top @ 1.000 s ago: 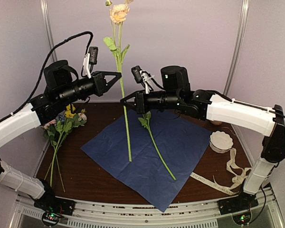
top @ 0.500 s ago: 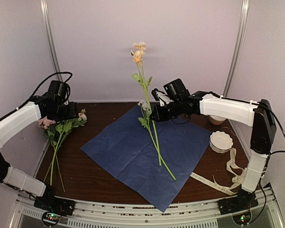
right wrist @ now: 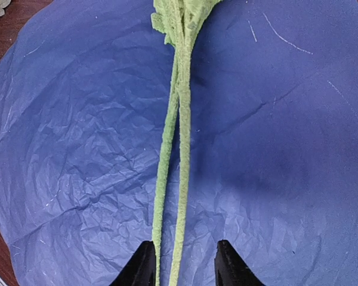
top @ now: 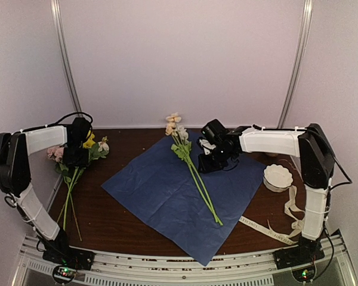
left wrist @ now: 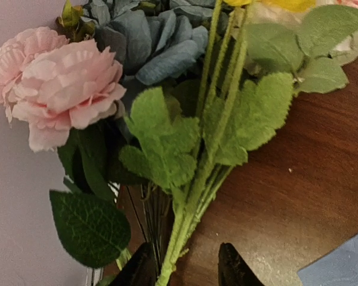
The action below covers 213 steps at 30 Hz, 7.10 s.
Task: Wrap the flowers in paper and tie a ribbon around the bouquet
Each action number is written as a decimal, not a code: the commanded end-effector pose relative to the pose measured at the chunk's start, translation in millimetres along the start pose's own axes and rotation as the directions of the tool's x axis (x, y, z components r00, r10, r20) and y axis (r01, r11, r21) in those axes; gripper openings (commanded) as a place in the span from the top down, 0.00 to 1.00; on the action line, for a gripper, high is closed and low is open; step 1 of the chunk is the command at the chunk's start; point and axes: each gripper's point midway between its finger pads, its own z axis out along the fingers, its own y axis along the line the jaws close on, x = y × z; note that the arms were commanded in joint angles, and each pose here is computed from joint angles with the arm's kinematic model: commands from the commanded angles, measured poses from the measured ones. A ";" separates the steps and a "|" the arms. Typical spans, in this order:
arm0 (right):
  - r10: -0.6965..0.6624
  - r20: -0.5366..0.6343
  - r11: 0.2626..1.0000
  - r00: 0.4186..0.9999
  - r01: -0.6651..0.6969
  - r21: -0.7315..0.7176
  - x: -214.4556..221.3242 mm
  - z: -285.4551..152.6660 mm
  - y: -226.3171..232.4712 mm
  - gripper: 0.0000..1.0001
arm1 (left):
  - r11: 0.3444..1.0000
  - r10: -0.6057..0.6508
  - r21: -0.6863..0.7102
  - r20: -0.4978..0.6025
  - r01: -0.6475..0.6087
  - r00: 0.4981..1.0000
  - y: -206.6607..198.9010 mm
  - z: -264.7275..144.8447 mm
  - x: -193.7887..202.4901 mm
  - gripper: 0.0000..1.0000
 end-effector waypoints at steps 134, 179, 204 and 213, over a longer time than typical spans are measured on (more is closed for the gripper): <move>-0.048 0.566 0.574 0.823 0.487 -0.659 -64.0 -222.5 191.4 0.42 | 0.464 -0.532 0.808 0.582 -0.362 0.616 -66.9 -374.5 -59.0 1.00; -0.093 -0.038 0.994 0.995 0.095 0.061 -13.6 -23.7 14.2 0.47 | 0.981 0.011 0.191 0.064 -0.023 0.998 -18.2 -36.0 8.3 0.32; -0.170 0.035 0.985 0.985 0.170 0.013 -21.7 -74.4 22.7 0.43 | 0.992 0.125 0.044 -0.287 -0.117 0.950 -1.9 76.0 13.1 0.73; -0.176 0.062 0.984 0.982 0.175 0.021 -28.4 -84.9 22.4 0.43 | 0.994 0.089 0.085 -0.231 -0.071 0.969 -1.8 51.5 6.1 1.00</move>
